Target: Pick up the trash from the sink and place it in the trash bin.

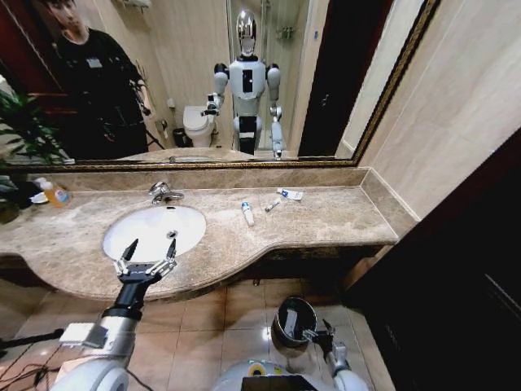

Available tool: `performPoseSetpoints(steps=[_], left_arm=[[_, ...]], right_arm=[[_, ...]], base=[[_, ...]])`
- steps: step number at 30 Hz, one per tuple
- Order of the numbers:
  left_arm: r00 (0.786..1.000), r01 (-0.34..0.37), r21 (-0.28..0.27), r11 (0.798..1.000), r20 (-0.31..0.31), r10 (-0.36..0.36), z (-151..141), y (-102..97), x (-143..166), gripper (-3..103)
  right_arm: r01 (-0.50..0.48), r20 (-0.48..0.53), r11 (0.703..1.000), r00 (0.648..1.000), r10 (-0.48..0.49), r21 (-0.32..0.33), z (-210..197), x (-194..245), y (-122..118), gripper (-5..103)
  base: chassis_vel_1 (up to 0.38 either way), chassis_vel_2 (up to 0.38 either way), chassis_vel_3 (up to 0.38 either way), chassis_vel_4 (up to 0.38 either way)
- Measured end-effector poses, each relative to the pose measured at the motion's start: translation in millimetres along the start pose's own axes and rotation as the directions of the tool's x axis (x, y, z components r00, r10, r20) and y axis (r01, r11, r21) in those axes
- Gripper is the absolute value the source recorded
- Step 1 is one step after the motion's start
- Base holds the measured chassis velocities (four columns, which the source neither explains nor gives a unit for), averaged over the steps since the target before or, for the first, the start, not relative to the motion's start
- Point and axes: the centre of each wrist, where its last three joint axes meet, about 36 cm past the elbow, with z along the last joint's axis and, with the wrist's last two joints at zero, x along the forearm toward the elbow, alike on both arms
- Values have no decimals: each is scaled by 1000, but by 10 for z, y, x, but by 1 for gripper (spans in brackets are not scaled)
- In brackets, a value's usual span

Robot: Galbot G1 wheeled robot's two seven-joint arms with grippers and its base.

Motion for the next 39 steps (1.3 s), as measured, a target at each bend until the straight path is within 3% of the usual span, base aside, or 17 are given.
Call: performPoseSetpoints(steps=[6,10,13,21,32,36,39], left_arm=[[1000,0,0,1000,0,0,0,0,0,100],[1000,0,0,1000,0,0,0,0,0,100],[1000,0,0,1000,0,0,0,0,0,100],[1000,0,0,1000,0,0,0,0,0,100],[1000,0,0,1000,0,0,0,0,0,100],[1000,0,0,1000,0,0,0,0,0,100],[1000,0,0,1000,0,0,0,0,0,100]], right_arm=[[17,93,1000,996,-17,0,-338,181,12,100],[60,189,998,980,-57,-13,-715,404,224,100],[111,271,994,957,-108,5,-1059,668,424,100],[163,406,985,898,-169,48,-1668,986,664,100],[166,469,979,859,-204,122,-2295,730,687,100],[269,488,934,798,-353,236,-2654,433,561,100],[315,476,912,779,-407,264,-2819,290,509,100]], base=[[0,0,0,0],[0,0,0,0],[0,0,0,0],[0,0,0,0],[0,0,0,0],[0,0,0,0],[0,0,0,0]])
